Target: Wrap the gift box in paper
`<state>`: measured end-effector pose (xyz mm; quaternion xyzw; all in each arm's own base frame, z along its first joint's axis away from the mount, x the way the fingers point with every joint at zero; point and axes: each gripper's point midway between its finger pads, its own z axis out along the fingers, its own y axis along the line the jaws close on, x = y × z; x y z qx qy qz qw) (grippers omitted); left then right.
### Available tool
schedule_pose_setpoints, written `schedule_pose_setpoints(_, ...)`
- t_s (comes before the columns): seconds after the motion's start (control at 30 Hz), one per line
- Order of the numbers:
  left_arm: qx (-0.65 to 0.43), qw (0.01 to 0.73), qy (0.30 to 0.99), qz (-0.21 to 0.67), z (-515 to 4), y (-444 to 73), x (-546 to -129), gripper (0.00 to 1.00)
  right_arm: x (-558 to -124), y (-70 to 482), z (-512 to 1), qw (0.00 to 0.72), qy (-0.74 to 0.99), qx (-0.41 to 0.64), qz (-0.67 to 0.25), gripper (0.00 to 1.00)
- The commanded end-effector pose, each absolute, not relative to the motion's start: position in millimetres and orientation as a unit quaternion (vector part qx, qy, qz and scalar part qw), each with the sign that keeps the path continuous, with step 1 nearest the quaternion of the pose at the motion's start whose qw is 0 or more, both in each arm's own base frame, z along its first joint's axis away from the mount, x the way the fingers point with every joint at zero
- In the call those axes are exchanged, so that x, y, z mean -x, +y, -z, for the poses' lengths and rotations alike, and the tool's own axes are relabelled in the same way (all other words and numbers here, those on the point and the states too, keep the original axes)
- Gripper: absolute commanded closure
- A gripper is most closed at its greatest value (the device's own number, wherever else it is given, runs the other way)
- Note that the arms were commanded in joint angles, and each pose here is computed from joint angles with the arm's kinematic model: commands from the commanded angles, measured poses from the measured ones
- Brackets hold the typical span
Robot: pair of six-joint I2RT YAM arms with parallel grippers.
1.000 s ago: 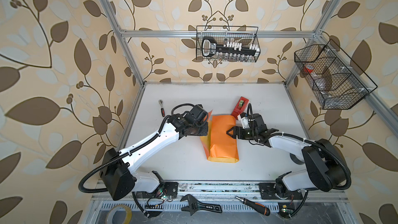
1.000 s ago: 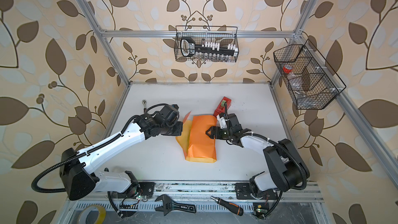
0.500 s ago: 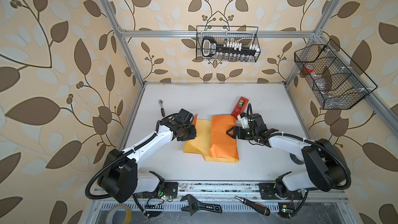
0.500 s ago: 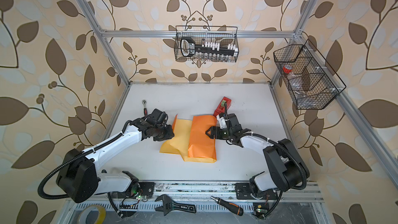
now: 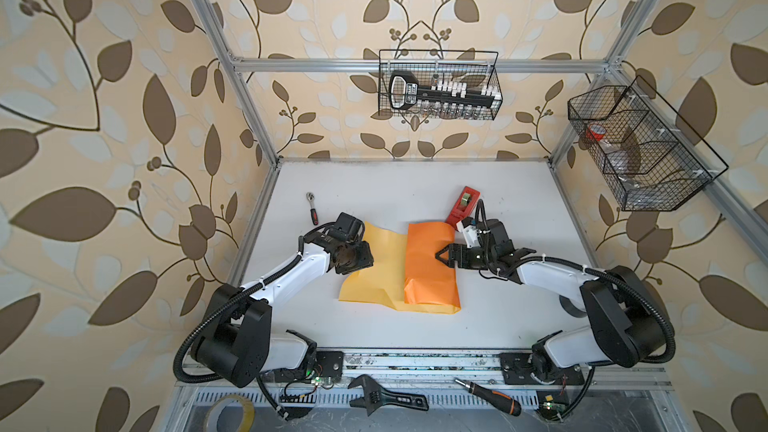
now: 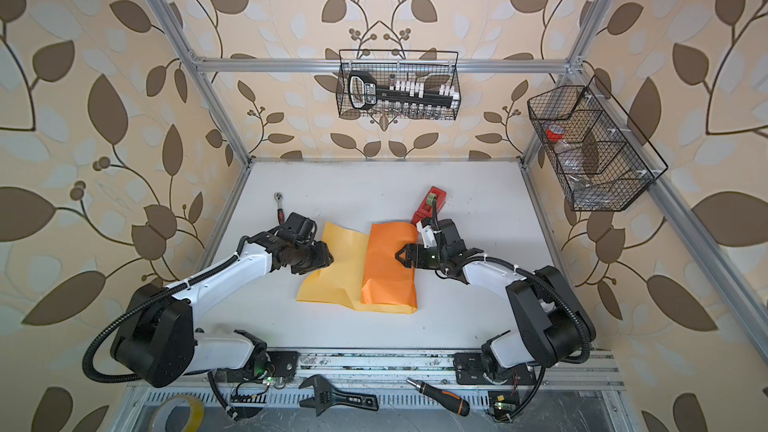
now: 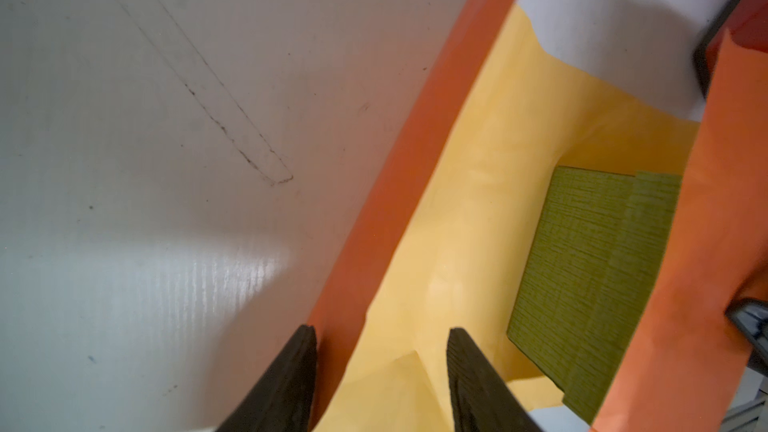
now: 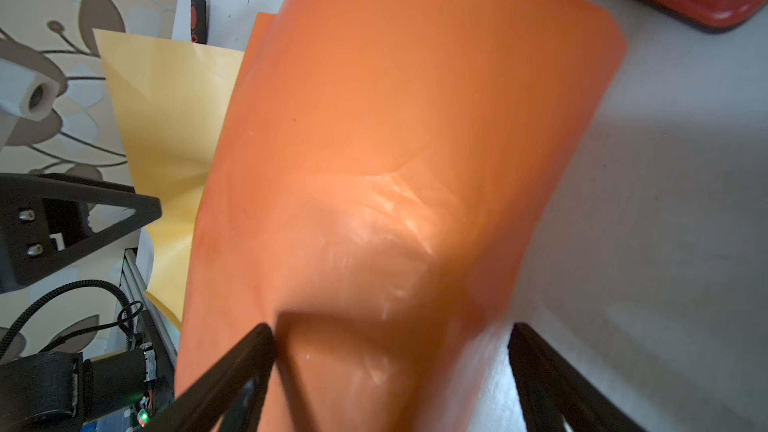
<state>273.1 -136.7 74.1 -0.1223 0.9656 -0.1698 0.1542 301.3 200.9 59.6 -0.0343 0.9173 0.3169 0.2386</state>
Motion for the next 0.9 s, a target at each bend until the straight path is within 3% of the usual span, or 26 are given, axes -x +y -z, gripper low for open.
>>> schedule_pose_setpoints(0.0,0.134,0.17,0.966,0.139,-65.6,-122.8,-282.1,0.54,-268.4,182.8,-13.2,0.161,0.952,0.026,-0.259,0.11)
schedule_pose_setpoints(0.23,0.128,0.188,0.967,0.113,-63.7,-115.6,-290.9,0.85,-268.7,183.2,-12.0,0.16,0.952,0.026,-0.259,0.11)
schedule_pose_setpoints(0.4,0.116,0.191,0.964,0.14,-74.2,-125.8,-293.4,1.0,-269.7,183.5,-11.4,0.159,0.952,0.025,-0.259,0.11)
schedule_pose_setpoints(0.87,0.097,0.192,0.945,0.246,-133.9,-157.4,-282.7,1.0,-269.9,183.5,-10.1,0.158,0.953,0.023,-0.258,0.11)
